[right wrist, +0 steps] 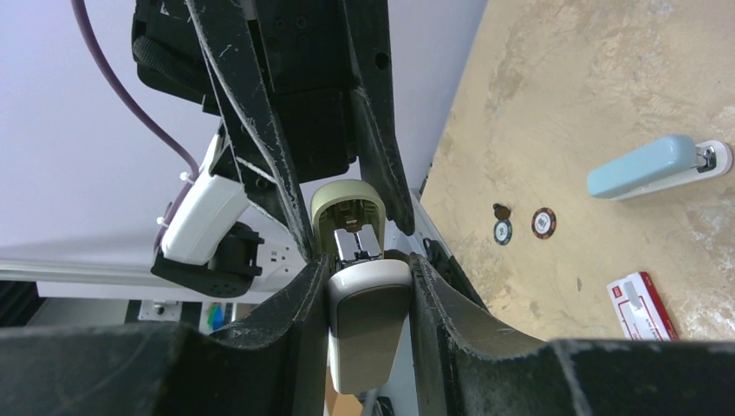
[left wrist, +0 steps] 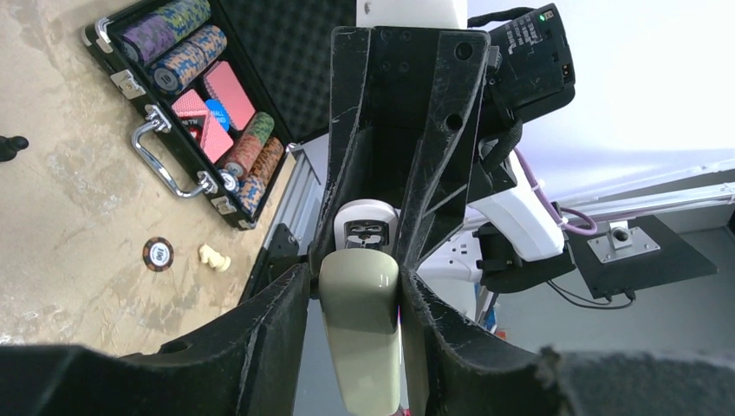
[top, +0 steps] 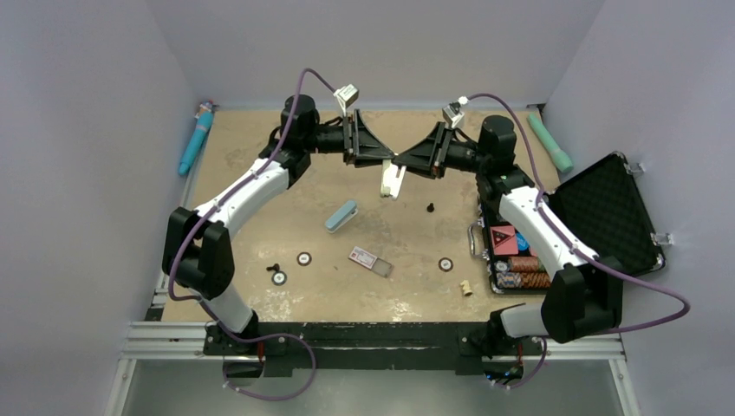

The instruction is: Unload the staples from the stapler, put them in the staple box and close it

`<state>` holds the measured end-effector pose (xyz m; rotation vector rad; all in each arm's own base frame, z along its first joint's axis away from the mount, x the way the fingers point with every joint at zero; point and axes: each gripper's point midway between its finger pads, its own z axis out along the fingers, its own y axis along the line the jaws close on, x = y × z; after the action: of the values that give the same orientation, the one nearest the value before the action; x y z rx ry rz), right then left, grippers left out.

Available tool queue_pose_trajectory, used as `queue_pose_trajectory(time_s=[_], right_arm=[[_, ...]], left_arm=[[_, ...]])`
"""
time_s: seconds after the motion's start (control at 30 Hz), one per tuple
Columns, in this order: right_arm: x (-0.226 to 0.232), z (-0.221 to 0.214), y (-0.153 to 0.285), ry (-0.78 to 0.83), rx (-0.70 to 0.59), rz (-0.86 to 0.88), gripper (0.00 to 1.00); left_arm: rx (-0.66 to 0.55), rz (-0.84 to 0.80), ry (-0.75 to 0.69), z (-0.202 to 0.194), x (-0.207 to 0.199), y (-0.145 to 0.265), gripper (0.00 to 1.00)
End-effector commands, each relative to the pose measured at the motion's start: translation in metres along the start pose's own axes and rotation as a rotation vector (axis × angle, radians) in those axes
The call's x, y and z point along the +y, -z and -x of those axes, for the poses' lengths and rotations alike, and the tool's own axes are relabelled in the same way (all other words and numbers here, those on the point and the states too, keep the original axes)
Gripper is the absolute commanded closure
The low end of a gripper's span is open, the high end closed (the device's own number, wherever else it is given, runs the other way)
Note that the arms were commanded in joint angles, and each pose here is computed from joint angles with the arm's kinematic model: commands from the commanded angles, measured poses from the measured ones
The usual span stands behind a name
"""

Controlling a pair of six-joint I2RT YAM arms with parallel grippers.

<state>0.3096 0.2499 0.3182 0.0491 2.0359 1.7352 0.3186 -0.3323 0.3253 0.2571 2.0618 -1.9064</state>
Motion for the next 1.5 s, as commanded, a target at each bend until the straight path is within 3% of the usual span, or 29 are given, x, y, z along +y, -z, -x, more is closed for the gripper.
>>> queue_pose_trajectory(time_s=[0.0,0.1,0.17,0.4,0.7,1.13,1.47], right_arm=[[0.035,0.012,0.002,0.081,-0.042,0.067,1.0],[0.037,0.014,0.002,0.084,-0.045,0.069,1.0],[0.038,0.013,0.002,0.087,-0.044,0.07,1.0],[0.032,0.009,0.005,0.083,-0.049,0.055,1.0],[0.004,0.013,0.024,0.04,-0.114,-0.027,1.0],[-0.023,0.013,0.026,-0.011,-0.138,-0.099,1.0],[-0.091,0.024,0.012,-0.169,-0.163,-0.255,1.0]], left_arm=[[0.02,-0.033,-0.061,-0.006,-0.015,0.002,0.56],[0.019,-0.026,-0.054,-0.009,-0.012,0.003,0.63],[0.019,-0.025,-0.05,-0.01,-0.013,0.004,0.75],[-0.006,0.027,-0.032,-0.008,-0.007,0.005,1.0],[-0.03,0.156,0.097,-0.01,0.029,0.004,1.0],[-0.059,0.202,0.162,-0.012,0.053,-0.001,1.0],[-0.091,0.418,0.333,-0.021,0.124,0.001,1.0]])
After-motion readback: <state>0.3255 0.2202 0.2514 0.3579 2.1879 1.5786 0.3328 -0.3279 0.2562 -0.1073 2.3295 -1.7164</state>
